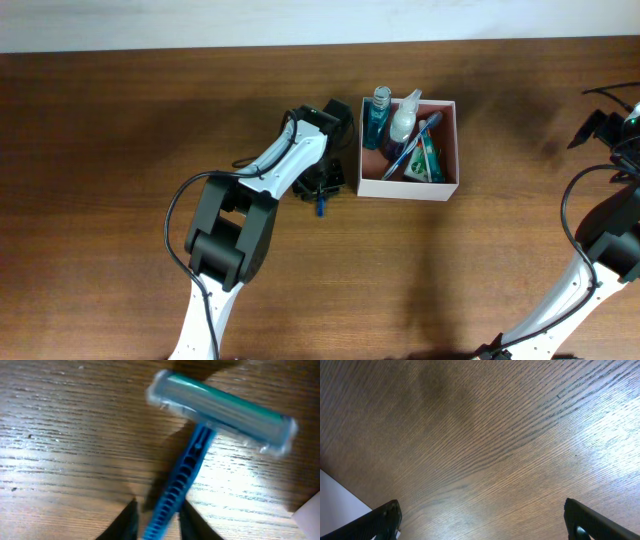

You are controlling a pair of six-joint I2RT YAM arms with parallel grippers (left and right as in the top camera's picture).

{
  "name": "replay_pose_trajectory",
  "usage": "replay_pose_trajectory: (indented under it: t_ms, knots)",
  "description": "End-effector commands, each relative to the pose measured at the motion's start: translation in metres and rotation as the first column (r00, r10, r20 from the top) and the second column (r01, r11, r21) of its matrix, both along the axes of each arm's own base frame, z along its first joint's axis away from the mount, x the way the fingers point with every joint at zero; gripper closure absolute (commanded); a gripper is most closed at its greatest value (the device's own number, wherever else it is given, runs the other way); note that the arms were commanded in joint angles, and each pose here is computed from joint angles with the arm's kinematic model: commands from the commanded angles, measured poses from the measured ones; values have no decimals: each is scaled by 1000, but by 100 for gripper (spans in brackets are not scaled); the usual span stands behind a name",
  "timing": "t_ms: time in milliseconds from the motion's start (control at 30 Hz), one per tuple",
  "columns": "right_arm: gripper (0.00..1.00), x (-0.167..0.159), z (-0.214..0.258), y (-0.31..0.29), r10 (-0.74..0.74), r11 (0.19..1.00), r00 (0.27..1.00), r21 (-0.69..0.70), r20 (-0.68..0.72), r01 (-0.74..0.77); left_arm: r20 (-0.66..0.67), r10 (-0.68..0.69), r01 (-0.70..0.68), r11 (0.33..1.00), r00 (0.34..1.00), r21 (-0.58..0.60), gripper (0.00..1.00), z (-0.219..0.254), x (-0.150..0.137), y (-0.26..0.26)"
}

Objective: Pack container
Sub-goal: 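Close the left gripper on the razor handle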

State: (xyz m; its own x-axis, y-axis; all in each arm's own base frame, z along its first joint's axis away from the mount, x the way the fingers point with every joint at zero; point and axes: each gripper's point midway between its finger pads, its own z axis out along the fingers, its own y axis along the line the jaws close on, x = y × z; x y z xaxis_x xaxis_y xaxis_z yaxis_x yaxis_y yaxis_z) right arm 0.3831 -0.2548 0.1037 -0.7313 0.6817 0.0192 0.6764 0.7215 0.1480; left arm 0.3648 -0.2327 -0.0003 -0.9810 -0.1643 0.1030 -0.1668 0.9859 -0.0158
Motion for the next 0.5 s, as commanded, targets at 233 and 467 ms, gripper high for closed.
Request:
replay_pose_trajectory:
  t_ms: [233, 467]
  knots:
    - [1, -2, 13, -3, -8, 1000, 1000, -28, 17, 8, -16, 6, -5, 1000, 1000, 20, 90, -7, -5, 6]
    - [1, -2, 13, -3, -8, 1000, 1000, -28, 17, 8, 3, 3, -4, 998, 1000, 56, 96, -7, -1, 14]
